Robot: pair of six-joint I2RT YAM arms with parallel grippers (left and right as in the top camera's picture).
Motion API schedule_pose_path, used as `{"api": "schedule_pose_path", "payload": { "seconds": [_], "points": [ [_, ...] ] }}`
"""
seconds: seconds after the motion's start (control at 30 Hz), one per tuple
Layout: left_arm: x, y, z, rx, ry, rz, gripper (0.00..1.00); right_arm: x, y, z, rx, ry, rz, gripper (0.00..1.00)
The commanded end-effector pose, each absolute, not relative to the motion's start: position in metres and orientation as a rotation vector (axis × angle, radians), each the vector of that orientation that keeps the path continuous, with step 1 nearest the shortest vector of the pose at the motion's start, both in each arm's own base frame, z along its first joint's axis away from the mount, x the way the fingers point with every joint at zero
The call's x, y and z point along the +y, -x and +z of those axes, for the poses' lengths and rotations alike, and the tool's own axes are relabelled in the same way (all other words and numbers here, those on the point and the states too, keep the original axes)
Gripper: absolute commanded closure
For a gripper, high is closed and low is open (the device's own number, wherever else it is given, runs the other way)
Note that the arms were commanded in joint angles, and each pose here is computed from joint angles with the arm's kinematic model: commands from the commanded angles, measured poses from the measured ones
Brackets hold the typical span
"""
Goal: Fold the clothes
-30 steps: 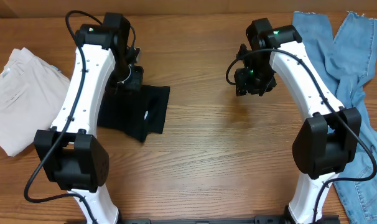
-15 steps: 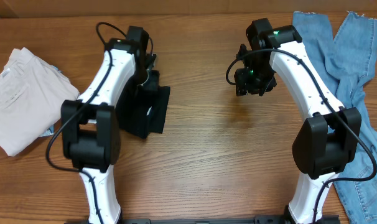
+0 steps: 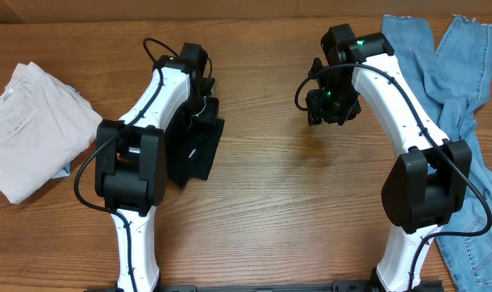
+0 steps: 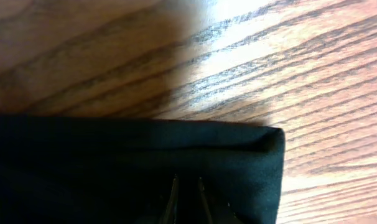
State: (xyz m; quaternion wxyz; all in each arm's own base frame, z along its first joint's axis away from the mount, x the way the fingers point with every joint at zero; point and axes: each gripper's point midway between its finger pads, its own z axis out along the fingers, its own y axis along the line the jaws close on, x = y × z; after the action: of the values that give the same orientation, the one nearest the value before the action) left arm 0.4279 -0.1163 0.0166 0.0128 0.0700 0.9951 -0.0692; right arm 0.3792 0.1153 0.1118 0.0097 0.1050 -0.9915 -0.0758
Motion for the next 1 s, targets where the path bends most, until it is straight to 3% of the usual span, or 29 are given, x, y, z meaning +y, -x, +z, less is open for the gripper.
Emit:
{"api": "schedule_pose_path", "payload": {
  "seconds": [0.0, 0.13, 0.27, 0.37, 0.63, 0.97],
  "points": [
    [-0.107, -0.475, 0.104, 2.858, -0.161, -0.191, 0.81, 0.116, -0.383, 0.129, -3.147, -0.344, -0.255, 0.5],
    [-0.093, -0.501, 0.183, 2.652, -0.116, -0.186, 0.67, 0.145, -0.374, 0.139, -3.103, -0.515, -0.454, 0.5],
    [-0.064, -0.506, 0.2, 2.613, -0.046, -0.071, 0.67, 0.189, -0.359, 0.149, -3.038, -0.696, -0.644, 0.5],
    [-0.033, -0.497, 0.169, 2.722, 0.032, -0.033, 0.7, 0.249, -0.342, 0.16, -2.957, -0.847, -0.872, 0.5],
    [0.026, -0.46, 0.093, 3.021, 0.231, -0.01, 0.72, 0.348, -0.316, 0.156, -2.877, -1.098, -1.042, 0.52],
    [0.048, -0.429, 0.033, 3.24, 0.338, -0.009, 0.73, 0.428, -0.295, 0.106, -2.787, -1.227, -1.128, 0.52]
  ]
}}
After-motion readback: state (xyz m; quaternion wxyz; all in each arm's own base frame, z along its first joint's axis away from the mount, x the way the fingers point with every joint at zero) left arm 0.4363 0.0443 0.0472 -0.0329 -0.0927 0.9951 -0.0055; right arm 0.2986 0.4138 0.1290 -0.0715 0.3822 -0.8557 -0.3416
